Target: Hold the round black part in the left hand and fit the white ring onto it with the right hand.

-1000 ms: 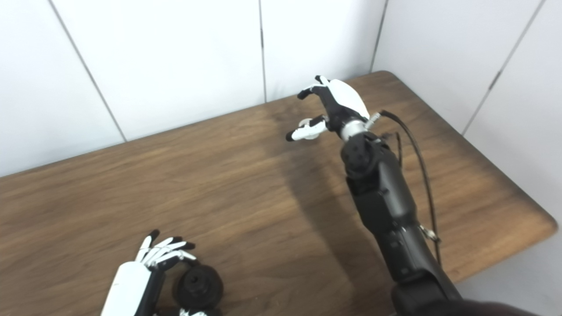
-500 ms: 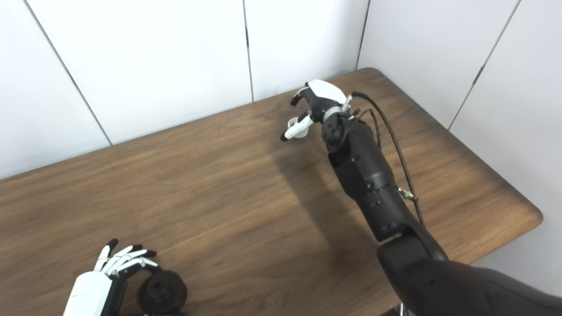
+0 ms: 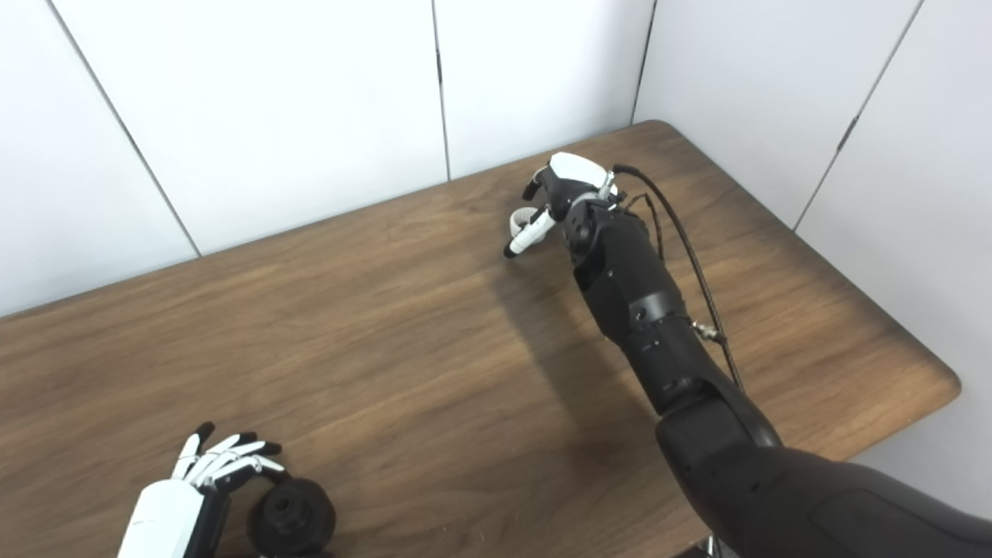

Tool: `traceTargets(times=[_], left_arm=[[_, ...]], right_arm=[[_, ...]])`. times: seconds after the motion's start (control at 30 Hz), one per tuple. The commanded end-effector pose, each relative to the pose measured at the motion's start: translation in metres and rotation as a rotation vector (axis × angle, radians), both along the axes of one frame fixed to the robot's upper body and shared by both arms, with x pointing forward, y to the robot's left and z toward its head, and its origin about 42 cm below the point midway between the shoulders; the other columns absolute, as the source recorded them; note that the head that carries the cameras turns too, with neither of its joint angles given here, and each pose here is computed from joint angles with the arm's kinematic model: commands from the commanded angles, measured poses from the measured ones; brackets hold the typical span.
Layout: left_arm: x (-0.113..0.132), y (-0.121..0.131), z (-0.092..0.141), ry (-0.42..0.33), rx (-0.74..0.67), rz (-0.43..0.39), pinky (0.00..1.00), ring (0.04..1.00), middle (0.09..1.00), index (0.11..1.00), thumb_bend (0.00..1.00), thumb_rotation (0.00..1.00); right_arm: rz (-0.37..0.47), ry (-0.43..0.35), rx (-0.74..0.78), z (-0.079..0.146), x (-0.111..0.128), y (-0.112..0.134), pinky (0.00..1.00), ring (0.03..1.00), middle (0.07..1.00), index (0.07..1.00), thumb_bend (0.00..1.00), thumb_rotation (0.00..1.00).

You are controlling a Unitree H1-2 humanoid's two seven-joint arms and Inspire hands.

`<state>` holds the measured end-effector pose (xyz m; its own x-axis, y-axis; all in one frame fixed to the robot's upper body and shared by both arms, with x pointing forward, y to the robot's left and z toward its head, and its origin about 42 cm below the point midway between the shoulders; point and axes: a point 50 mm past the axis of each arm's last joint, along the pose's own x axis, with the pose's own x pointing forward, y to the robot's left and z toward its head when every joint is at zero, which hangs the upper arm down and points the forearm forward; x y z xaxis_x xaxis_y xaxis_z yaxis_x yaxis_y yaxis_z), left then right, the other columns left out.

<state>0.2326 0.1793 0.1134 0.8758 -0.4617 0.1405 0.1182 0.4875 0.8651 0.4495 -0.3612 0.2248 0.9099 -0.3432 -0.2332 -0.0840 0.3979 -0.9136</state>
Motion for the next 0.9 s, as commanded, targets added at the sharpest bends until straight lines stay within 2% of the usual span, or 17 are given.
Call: traceTargets(times=[0.0,0.53,0.87], left_arm=[[-0.003,-0.005,0.0,-0.01,-0.017,-0.014,1.0,0.846,0.75,0.482,0.52,0.05],[-0.002,-0.003,0.001,-0.014,-0.022,-0.014,1.0,0.848,0.748,0.482,0.52,0.05],[-0.002,-0.004,0.001,-0.015,-0.019,-0.011,1.0,0.846,0.747,0.482,0.52,0.05]], right_arm=[[-0.001,-0.097,-0.048,0.035,0.01,-0.002,1.0,1.0,1.0,0.755,0.87,0.27],[-0.017,-0.088,-0.074,0.034,0.004,-0.011,1.0,1.0,0.982,0.709,0.86,0.28],[-0.015,-0.07,-0.084,0.03,0.001,-0.017,1.0,1.0,0.96,0.671,0.84,0.25]])
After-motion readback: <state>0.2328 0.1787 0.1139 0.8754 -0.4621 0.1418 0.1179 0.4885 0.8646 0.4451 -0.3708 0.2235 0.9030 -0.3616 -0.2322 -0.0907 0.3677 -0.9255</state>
